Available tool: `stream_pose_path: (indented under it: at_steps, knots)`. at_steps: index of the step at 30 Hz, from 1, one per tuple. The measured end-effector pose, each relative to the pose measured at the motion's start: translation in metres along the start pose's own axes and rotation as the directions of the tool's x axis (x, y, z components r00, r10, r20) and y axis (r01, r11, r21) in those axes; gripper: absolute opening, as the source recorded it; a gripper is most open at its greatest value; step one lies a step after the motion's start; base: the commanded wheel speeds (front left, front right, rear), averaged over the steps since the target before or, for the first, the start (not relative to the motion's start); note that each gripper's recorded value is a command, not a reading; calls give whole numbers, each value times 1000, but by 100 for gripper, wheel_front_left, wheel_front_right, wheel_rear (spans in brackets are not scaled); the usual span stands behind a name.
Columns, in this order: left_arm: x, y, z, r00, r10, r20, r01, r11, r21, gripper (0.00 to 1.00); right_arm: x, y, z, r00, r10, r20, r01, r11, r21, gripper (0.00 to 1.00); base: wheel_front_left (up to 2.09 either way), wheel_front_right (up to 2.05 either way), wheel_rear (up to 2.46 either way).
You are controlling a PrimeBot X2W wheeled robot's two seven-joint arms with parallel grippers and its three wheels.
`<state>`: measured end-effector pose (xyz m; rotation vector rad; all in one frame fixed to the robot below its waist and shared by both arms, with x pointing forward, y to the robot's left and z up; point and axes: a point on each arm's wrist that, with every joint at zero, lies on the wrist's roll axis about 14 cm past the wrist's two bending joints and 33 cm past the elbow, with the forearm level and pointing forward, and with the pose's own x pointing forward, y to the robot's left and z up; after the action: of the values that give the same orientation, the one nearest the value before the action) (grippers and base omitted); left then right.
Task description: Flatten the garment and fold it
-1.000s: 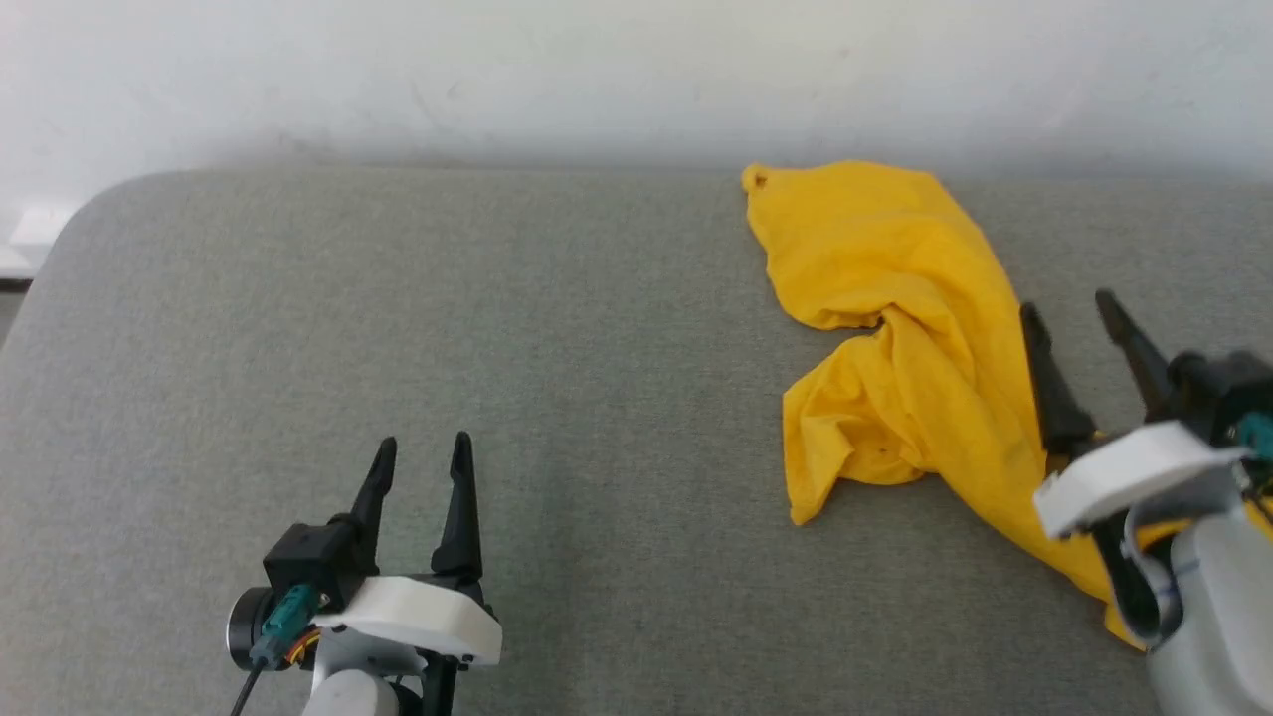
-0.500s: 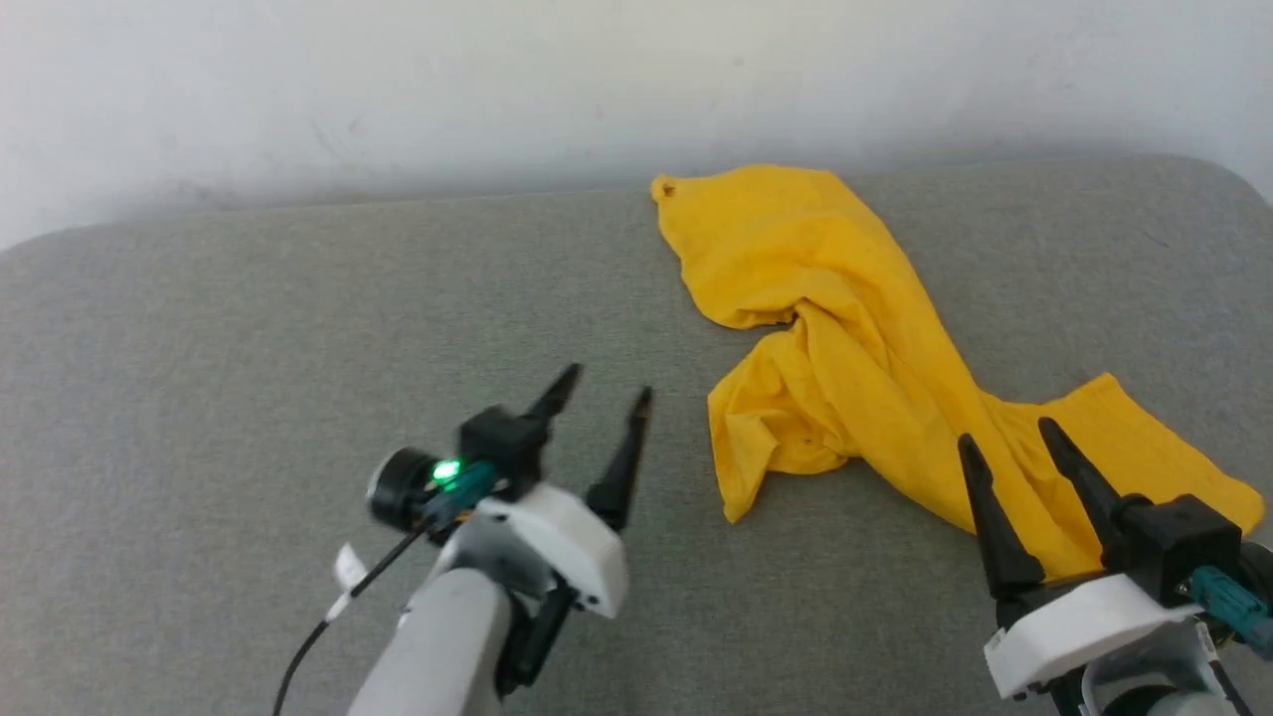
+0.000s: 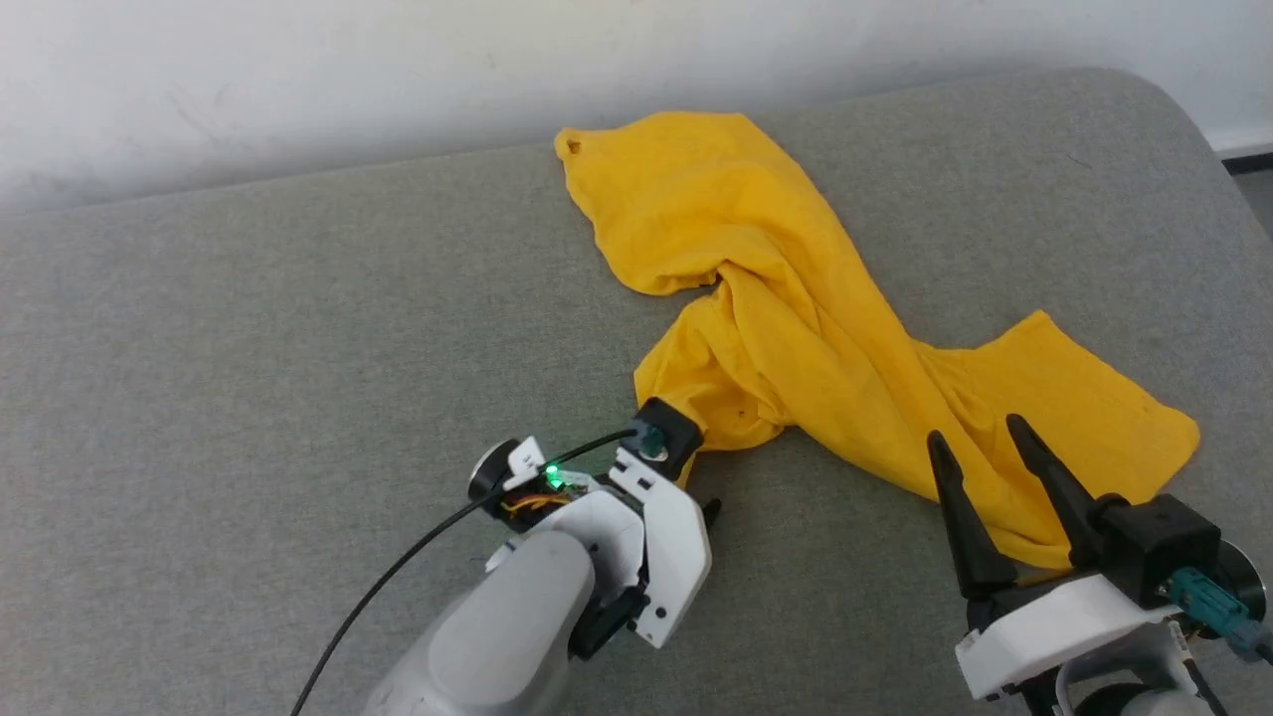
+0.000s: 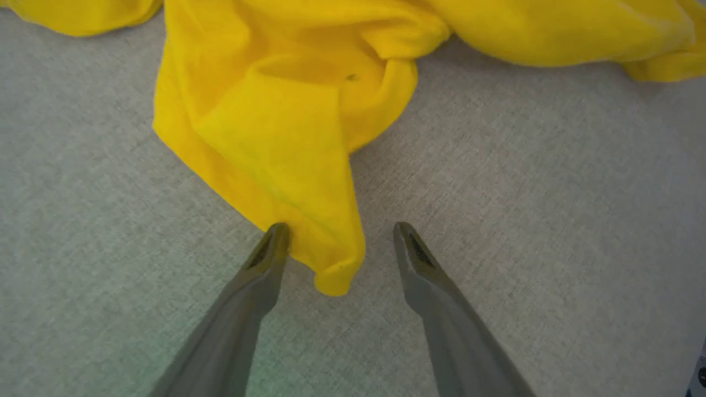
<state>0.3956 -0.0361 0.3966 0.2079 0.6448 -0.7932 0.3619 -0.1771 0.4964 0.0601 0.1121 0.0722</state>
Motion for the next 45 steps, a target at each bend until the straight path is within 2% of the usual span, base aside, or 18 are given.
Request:
stream_pose_path:
  at_steps: [6, 8, 9, 10, 11, 12, 17, 19, 22, 25, 29, 33, 36, 38, 42, 43, 44, 45]
  knots:
    - [16, -15, -6, 988, -81, -134, 95, 990, 104, 100, -1, -11, -15, 999, -37, -35, 37, 999, 13, 100, 0, 0, 0]
    - [18, -19, -8, 982, -101, -162, 119, 987, 109, 100, 0, -12, -17, 998, -42, -39, 42, 999, 16, 100, 0, 0, 0]
    - [17, -19, -8, 980, -106, -169, 126, 986, 111, 88, 0, -12, -18, 998, -42, -36, 43, 999, 21, 100, 0, 0, 0]
    - [17, -19, -8, 980, -112, -167, 131, 985, 109, 45, 2, -12, -17, 999, -41, -36, 42, 999, 22, 100, 0, 0, 0]
    - [16, -18, -6, 981, -116, -158, 133, 986, 97, 20, 3, -12, -17, 999, -38, -32, 39, 999, 23, 100, 0, 0, 0]
    - [15, -17, -4, 983, -117, -140, 130, 988, 86, 0, 4, -11, -16, 999, -35, -28, 36, 999, 28, 100, 0, 0, 0]
    - [4, 1, 8, 998, -56, -8, 57, 998, 35, 0, 6, -8, -14, 1000, -25, -16, 25, 998, 50, 100, 0, 0, 0]
    - [-8, 16, 23, 996, 5, 93, -4, 1000, -10, 0, 6, -6, -12, 1000, -17, -9, 17, 999, 49, 100, 0, 0, 0]
    - [-36, 50, 51, 964, 132, 232, -125, 991, -47, 0, 8, 0, -9, 1000, 2, 0, -2, 999, 53, 100, 0, 0, 0]
    - [-75, 89, 55, 911, 286, 297, -267, 958, -103, 0, 9, 5, -7, 1000, 18, 7, -18, 998, 53, 100, 0, 0, 0]
    - [-133, 135, 22, 828, 499, 255, -462, 865, -195, 0, 10, 8, -5, 1000, 30, 8, -31, 998, 53, 100, 0, 0, 0]
    - [-187, 165, -35, 728, 676, 113, -619, 719, -316, 0, 13, 12, -3, 999, 46, 13, -46, 998, 50, 100, 0, 0, 0]
    - [-211, 166, -86, 688, 725, -28, -676, 626, -390, 0, 15, 18, -2, 998, 64, 14, -65, 997, 50, 100, 0, 0, 0]
    - [-217, 161, -117, 682, 724, -104, -686, 584, -433, 0, 17, 20, -2, 997, 72, 12, -73, 996, 50, 100, 0, 0, 0]
    - [-213, 150, -145, 696, 702, -149, -661, 546, -514, 0, 19, 24, 1, 996, 83, 15, -84, 995, 46, 100, 0, 0, 0]
    - [-212, 148, -147, 700, 698, -149, -652, 540, -532, 4, 18, 24, 3, 996, 84, 20, -85, 995, 44, 100, 0, 0, 0]
    - [-211, 146, -148, 703, 696, -146, -643, 535, -547, 72, 18, 24, 5, 996, 84, 23, -85, 995, 42, 100, 0, 0, 0]
    - [-212, 145, -149, 705, 694, -146, -638, 530, -558, 100, 17, 24, 7, 996, 84, 27, -85, 996, 41, 100, 0, 0, 0]
